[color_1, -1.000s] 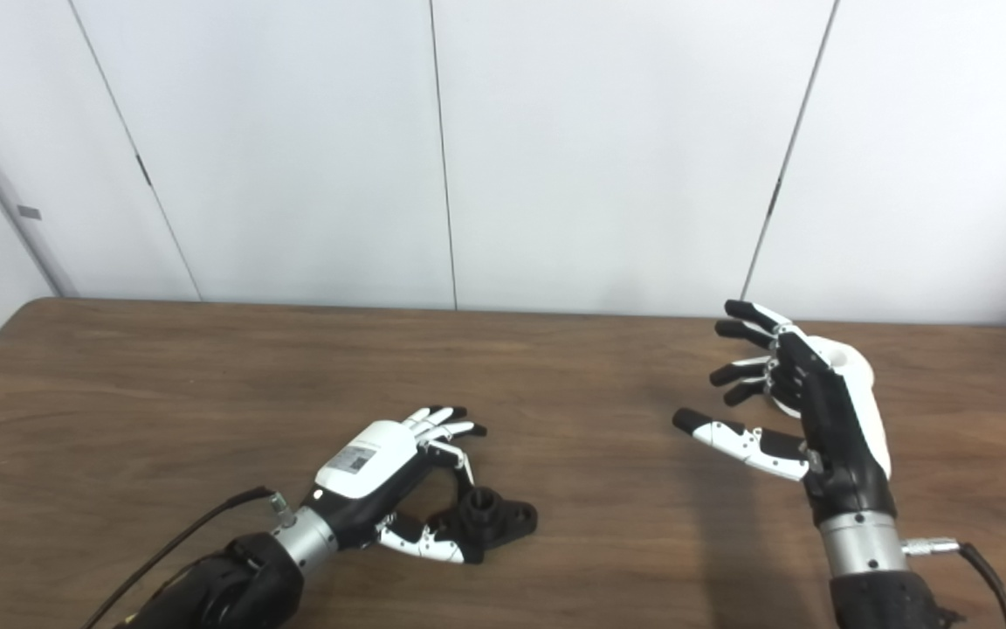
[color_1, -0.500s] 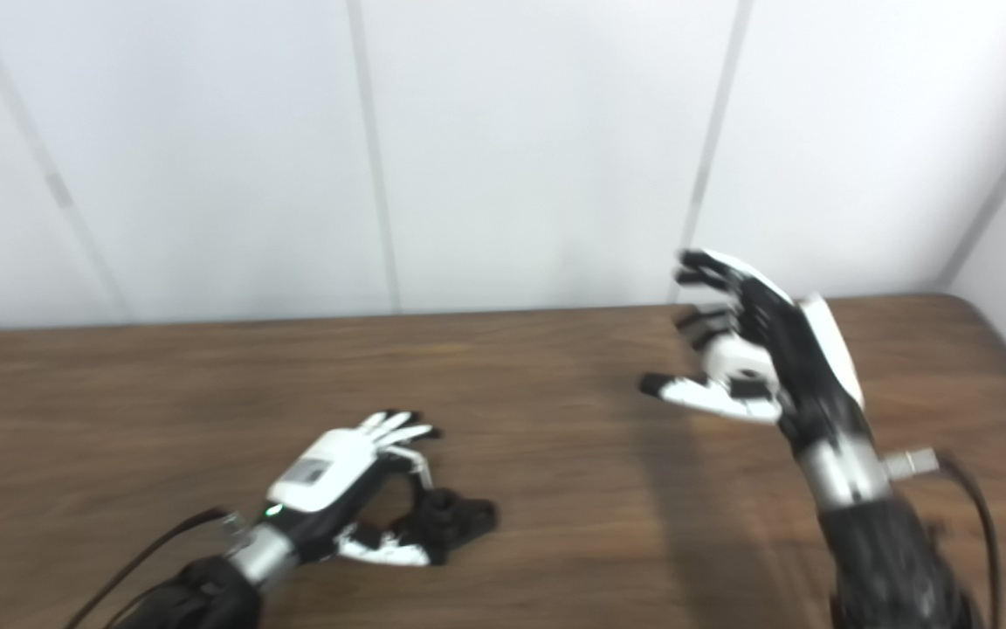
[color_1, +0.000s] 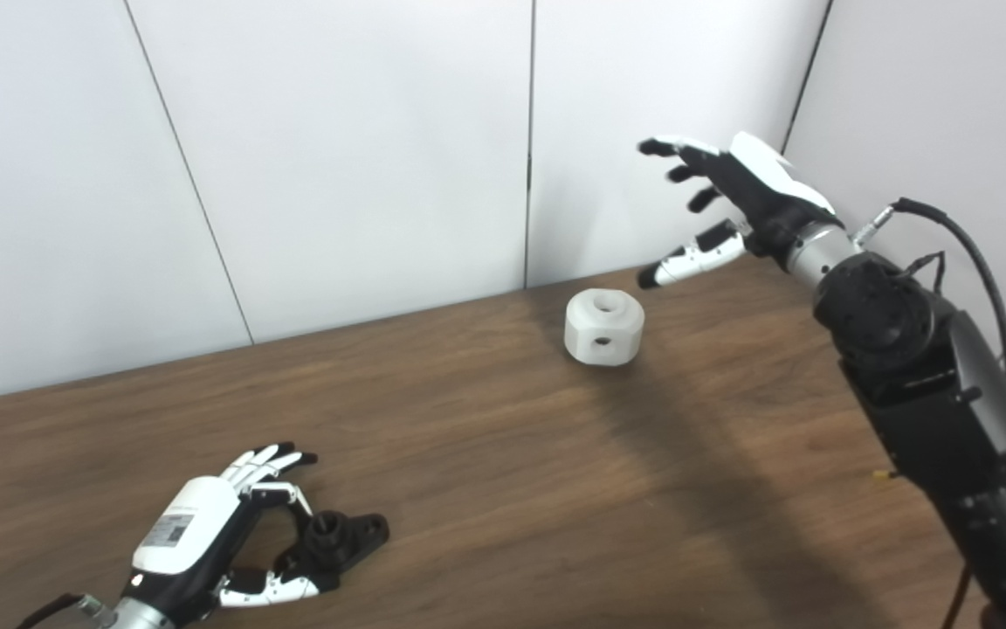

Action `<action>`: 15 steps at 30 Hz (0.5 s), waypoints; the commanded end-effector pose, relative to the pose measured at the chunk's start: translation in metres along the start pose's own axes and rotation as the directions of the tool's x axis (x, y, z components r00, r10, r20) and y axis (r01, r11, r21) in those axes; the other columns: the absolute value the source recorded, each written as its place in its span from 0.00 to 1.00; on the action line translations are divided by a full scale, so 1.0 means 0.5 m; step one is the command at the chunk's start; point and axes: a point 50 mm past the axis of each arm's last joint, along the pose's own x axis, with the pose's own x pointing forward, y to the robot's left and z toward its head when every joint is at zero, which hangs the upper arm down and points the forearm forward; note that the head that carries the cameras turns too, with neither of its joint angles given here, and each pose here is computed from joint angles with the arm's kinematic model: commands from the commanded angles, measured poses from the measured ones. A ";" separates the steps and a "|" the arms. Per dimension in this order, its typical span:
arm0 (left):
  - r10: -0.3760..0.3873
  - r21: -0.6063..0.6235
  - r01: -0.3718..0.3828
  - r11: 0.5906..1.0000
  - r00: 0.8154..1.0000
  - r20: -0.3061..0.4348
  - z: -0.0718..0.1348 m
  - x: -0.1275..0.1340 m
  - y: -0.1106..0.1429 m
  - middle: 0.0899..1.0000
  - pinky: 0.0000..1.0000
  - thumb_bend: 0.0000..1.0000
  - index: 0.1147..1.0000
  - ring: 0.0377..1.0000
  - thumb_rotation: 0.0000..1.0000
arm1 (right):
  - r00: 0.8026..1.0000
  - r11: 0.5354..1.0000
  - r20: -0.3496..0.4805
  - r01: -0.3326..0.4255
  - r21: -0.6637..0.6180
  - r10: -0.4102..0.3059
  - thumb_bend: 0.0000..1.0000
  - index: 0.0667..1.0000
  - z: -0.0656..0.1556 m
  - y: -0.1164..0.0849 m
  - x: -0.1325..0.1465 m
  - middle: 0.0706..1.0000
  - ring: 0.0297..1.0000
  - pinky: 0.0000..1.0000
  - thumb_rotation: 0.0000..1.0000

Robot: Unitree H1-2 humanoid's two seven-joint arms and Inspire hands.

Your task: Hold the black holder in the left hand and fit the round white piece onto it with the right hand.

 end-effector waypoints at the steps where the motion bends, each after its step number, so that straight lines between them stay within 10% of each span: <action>1: -0.334 0.000 0.335 0.942 0.938 -0.095 -0.024 -0.097 -0.144 0.87 0.97 0.52 0.42 0.95 0.06 | 0.999 0.997 -0.004 0.034 -0.064 -0.034 0.88 0.95 0.010 -0.054 0.010 0.99 0.99 0.90 0.24; 15: -0.348 -0.009 0.349 0.937 0.934 -0.080 -0.017 -0.111 -0.158 0.88 1.00 0.52 0.42 0.96 0.06 | 0.973 0.984 -0.180 -0.160 -0.073 0.145 0.94 0.98 -0.063 0.004 0.077 1.00 0.96 0.76 0.24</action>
